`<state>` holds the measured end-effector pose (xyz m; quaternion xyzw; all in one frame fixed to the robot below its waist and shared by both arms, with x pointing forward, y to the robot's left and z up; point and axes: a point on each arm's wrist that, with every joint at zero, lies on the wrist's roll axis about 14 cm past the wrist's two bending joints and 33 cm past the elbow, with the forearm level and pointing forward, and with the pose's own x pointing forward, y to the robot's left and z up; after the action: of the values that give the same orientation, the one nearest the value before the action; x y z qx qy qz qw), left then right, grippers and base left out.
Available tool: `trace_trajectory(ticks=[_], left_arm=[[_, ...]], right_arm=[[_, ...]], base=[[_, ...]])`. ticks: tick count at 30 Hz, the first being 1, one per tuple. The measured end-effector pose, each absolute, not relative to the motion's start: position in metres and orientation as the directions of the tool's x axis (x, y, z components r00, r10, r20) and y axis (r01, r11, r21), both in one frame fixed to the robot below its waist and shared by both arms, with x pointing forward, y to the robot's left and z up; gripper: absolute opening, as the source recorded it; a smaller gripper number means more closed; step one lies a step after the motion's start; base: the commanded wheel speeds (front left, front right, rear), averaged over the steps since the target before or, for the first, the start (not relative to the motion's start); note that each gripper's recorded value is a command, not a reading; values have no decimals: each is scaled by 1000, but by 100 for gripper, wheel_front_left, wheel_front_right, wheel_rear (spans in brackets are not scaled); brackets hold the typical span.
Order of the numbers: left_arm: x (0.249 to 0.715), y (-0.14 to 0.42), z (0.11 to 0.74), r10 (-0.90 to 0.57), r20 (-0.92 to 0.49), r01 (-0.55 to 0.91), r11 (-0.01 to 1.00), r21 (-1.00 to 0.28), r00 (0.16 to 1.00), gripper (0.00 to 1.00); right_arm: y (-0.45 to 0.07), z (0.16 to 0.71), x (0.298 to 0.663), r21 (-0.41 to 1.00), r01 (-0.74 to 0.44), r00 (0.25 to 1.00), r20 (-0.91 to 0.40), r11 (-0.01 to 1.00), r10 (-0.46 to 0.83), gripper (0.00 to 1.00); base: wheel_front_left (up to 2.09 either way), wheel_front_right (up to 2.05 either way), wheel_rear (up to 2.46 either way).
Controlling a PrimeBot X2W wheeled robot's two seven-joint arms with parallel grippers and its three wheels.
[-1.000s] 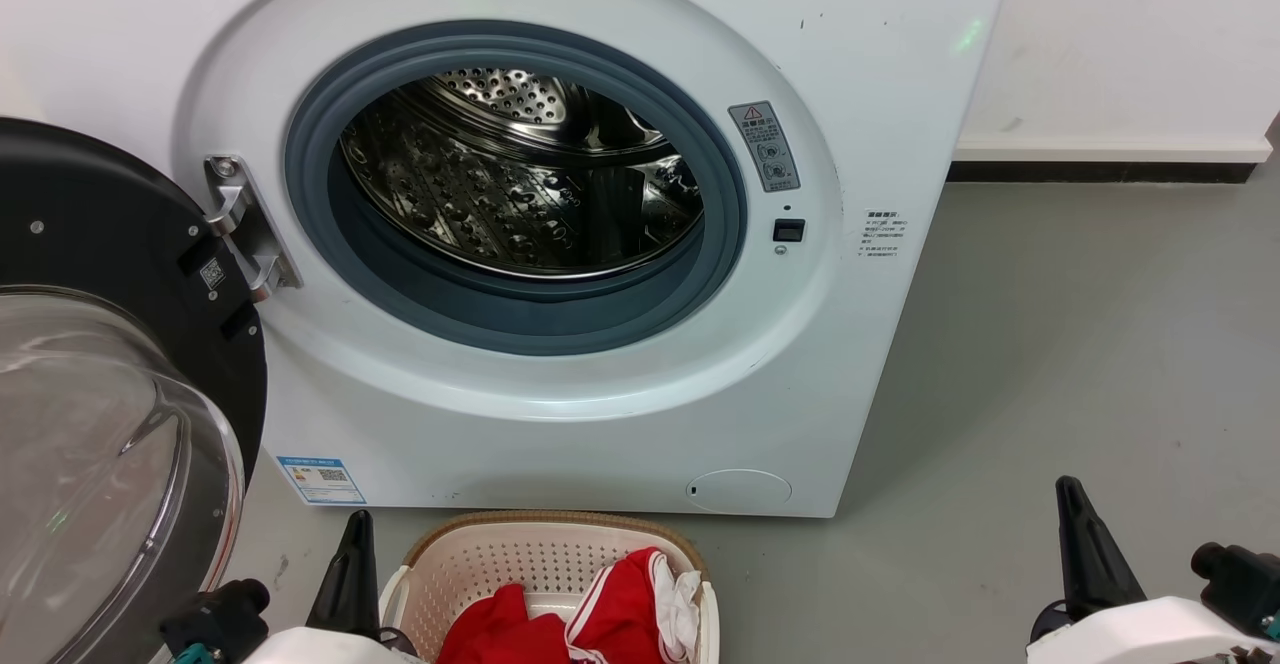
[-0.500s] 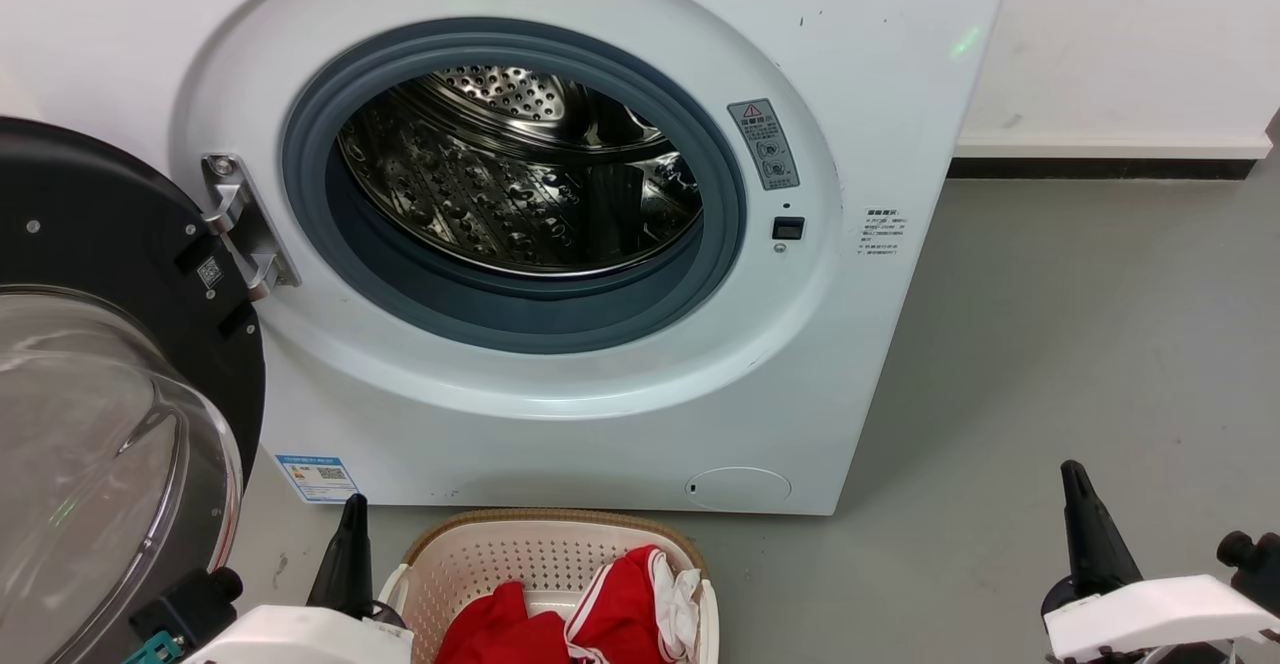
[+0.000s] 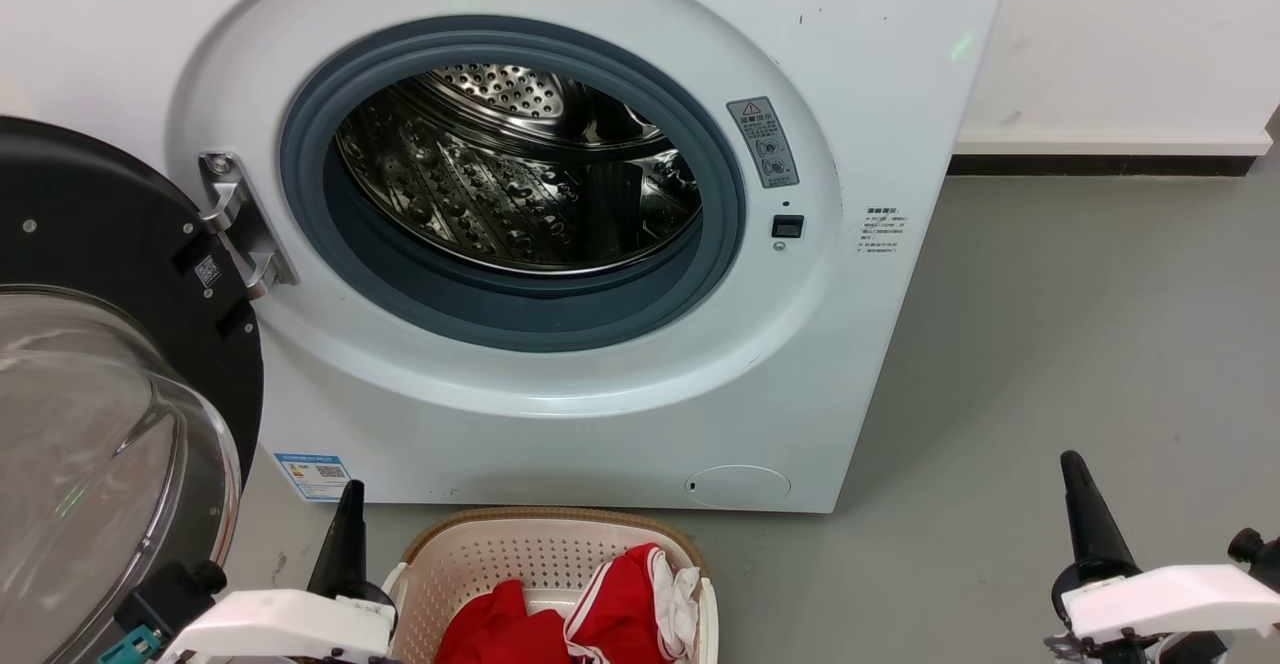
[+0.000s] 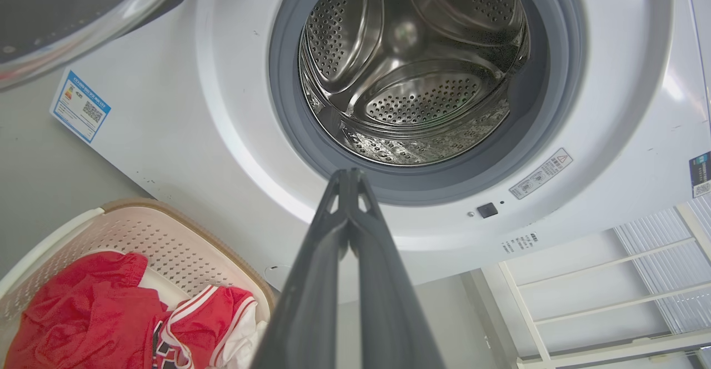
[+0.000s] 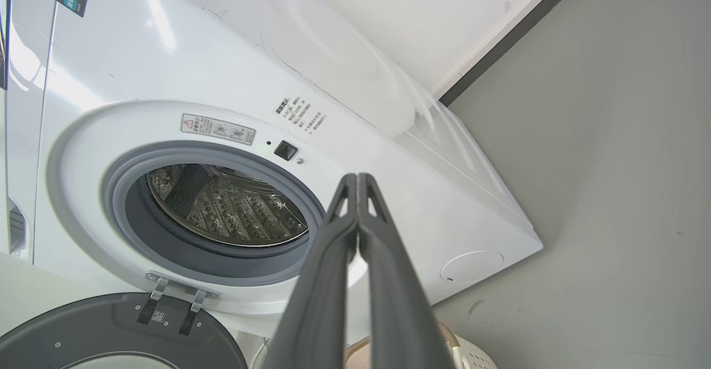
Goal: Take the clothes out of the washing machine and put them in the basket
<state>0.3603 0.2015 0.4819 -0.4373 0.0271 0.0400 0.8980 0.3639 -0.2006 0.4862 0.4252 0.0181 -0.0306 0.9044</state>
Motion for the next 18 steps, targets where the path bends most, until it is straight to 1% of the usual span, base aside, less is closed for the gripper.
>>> trace_trajectory(ticks=[18], left_arm=[[368,201,486,34,-77,-85,439,-895,996,0]], right_arm=[[-200,492,373,888,60,998,-52,455,-31,0]], base=[[0,0,0]])
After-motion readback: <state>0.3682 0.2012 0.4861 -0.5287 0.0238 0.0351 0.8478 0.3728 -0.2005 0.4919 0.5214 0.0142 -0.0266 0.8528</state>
